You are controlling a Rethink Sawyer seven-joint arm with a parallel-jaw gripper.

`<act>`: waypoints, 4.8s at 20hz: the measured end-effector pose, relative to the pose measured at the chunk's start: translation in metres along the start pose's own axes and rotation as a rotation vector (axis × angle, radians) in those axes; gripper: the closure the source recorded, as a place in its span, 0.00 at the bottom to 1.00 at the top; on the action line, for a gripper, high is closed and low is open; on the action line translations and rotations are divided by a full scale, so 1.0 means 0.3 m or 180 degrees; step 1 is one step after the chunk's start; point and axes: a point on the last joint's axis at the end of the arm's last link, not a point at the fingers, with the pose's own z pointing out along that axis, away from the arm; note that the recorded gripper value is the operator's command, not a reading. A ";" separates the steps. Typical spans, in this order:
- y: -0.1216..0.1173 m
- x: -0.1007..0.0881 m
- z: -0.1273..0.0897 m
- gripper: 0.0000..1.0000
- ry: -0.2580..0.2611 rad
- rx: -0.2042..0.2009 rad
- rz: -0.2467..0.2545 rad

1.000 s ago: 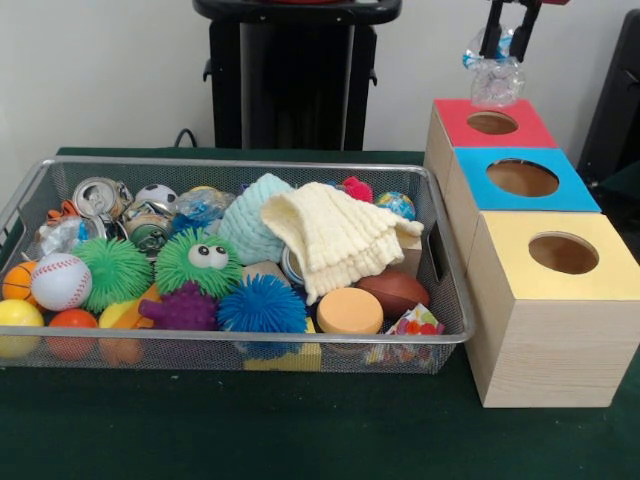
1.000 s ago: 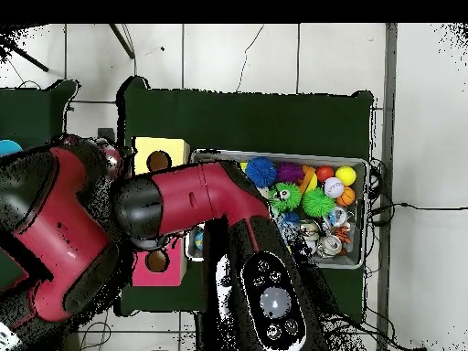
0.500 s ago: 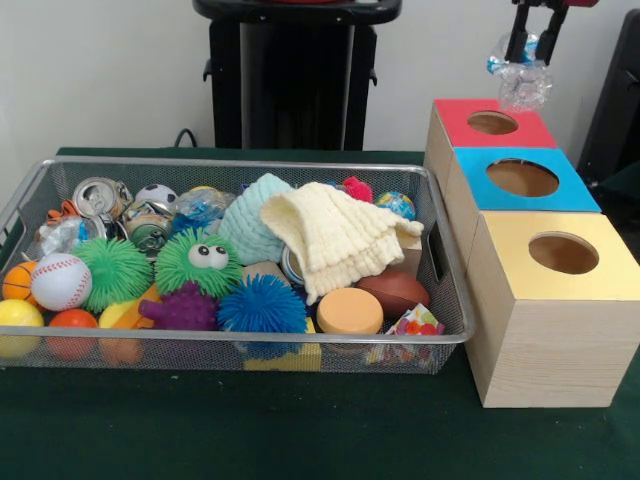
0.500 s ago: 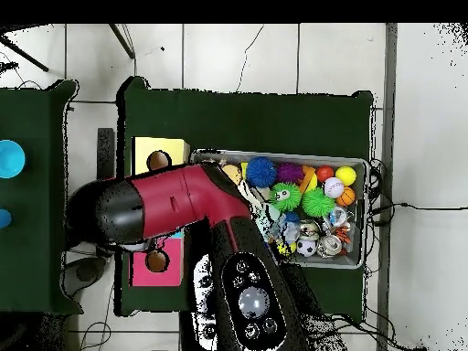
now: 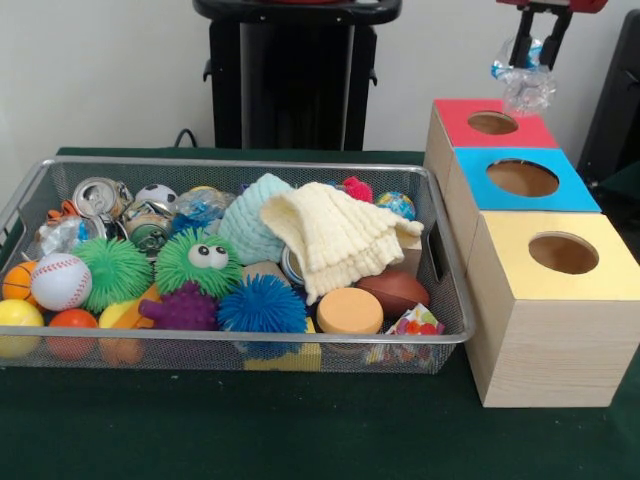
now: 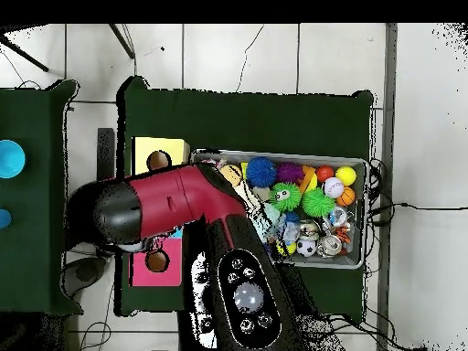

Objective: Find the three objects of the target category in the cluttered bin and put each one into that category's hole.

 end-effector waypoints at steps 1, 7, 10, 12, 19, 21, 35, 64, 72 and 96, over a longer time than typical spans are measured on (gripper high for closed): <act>-0.010 -0.006 0.008 1.00 0.0016 -0.0006 0.0018; -0.070 -0.054 0.072 1.00 0.0034 -0.0087 0.0131; -0.095 -0.078 0.105 1.00 0.0009 -0.0139 0.0179; -0.097 -0.081 0.113 1.00 0.0009 -0.0144 0.0181; -0.097 -0.081 0.114 1.00 0.0000 -0.0139 0.0174; -0.098 -0.081 0.111 1.00 -0.0007 -0.0136 0.0172; -0.071 -0.127 0.039 1.00 -0.0188 -0.0160 0.0160; -0.099 -0.299 0.001 1.00 -0.0842 -0.0287 0.0096; -0.104 -0.356 -0.013 1.00 -0.1172 -0.0397 -0.0004; -0.062 -0.420 -0.262 1.00 -0.1723 -0.0614 -0.0148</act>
